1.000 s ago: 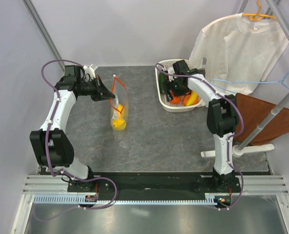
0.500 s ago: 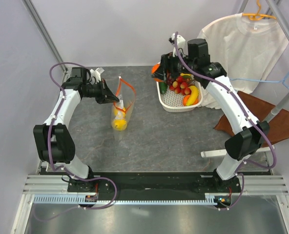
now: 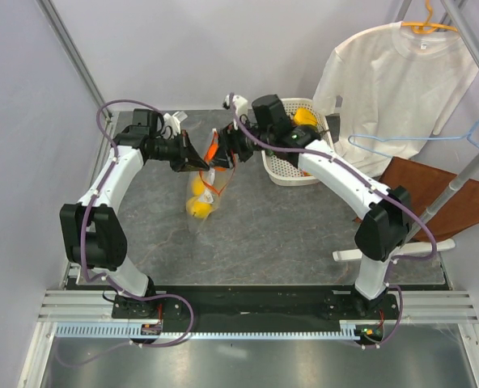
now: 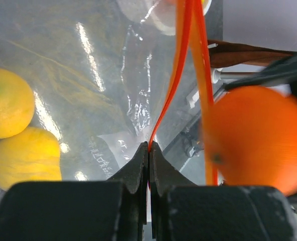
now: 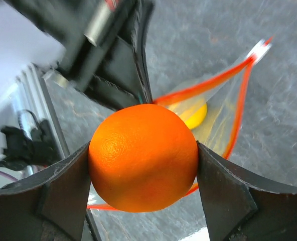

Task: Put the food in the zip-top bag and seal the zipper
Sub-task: Place the fake fruit in the zipper food storage bag.

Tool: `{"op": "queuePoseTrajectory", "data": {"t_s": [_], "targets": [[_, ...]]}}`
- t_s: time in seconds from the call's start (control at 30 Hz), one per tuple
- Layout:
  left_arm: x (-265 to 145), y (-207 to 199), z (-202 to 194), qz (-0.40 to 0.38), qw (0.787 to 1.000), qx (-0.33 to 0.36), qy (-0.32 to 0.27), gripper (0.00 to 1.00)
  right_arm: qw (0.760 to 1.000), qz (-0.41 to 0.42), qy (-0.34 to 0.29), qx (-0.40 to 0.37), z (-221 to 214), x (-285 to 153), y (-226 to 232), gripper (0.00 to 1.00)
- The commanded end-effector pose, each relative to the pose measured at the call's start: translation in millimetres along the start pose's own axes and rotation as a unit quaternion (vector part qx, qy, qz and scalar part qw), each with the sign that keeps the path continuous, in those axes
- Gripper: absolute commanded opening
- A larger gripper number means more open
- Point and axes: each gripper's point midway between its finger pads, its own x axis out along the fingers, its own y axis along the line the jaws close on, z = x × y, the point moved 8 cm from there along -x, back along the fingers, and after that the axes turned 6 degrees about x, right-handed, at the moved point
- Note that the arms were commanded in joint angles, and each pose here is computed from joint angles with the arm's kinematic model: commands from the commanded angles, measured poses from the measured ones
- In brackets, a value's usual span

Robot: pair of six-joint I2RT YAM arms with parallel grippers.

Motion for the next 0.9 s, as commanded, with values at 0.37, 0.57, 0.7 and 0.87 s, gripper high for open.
{"op": "queuePoseTrajectory", "data": {"t_s": [0.37,0.57,0.7,0.87], "targets": [[-17.9,-33.1,17.3,-0.089,0.993,0.069,-0.022,0.02,0.991,-0.080,-0.031,-0.106,-6.7,27.5,-7.1,0.95],[-14.8,-30.4,25.5,-0.078,0.995,0.058,-0.038,0.02,0.984,-0.087,-0.095,-0.121,32.2,-16.2,7.9,0.98],[-11.2,-29.4,39.0,-0.073,0.995,0.048,-0.050,0.02,0.982,-0.118,-0.123,-0.077,50.7,-41.5,-30.8,0.98],[-10.2,-30.8,57.3,-0.070,0.993,0.071,-0.063,0.02,0.966,-0.231,-0.111,-0.022,57.4,-69.4,-130.0,0.98]]}}
